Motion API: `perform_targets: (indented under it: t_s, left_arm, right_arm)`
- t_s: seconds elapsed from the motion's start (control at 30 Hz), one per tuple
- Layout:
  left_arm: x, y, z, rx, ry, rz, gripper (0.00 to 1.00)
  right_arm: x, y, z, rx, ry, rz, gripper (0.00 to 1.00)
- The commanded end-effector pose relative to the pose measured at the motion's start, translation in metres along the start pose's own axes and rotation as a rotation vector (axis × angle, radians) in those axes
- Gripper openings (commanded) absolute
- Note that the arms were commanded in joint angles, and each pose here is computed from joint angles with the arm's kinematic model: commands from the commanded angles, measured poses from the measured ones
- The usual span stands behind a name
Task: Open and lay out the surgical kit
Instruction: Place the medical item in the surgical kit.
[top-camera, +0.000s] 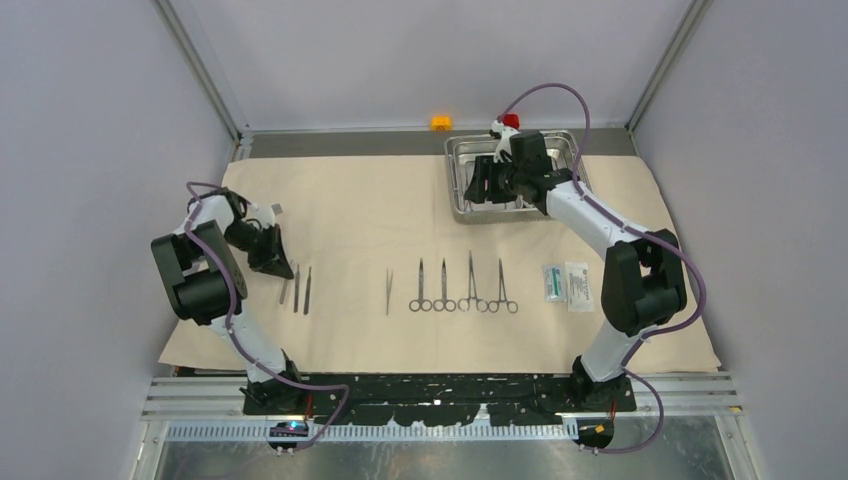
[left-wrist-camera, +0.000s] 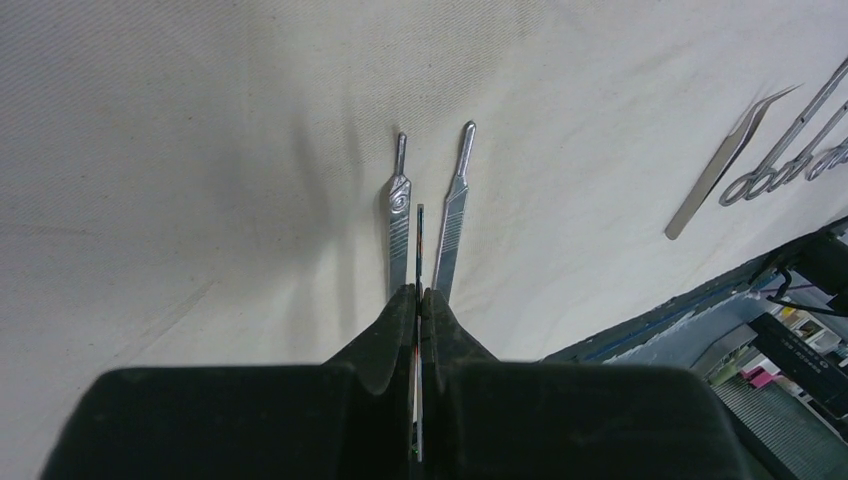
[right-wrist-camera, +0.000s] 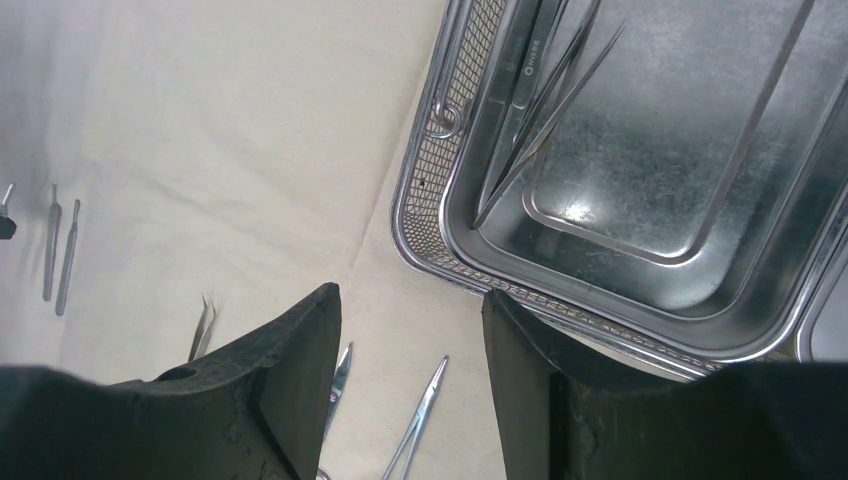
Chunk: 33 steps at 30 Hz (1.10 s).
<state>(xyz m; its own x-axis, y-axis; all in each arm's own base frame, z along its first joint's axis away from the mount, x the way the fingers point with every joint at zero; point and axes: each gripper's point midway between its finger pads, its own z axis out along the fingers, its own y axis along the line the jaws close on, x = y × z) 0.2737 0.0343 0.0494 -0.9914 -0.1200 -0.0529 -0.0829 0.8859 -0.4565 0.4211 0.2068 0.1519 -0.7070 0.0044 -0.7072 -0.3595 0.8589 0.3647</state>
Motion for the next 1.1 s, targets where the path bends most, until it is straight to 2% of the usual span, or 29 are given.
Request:
perform_targets:
  t_s: [0.0,0.77,1.07]
  left_arm:
    - [-0.002,0.011,-0.001,-0.027,-0.005,0.008,0.0]
    - [-0.014,0.026,0.016,-0.027,-0.022,-0.019,0.0]
    - [-0.01,0.029,0.024,-0.021,0.002,-0.031,0.06]
  right_arm:
    - [-0.021,0.007,-0.011,-0.026,-0.076,-0.018,0.59]
    - [-0.017,0.001,-0.006,-0.026,-0.06,0.006,0.59]
    - [-0.017,-0.001,-0.006,-0.027,-0.057,0.012,0.59]
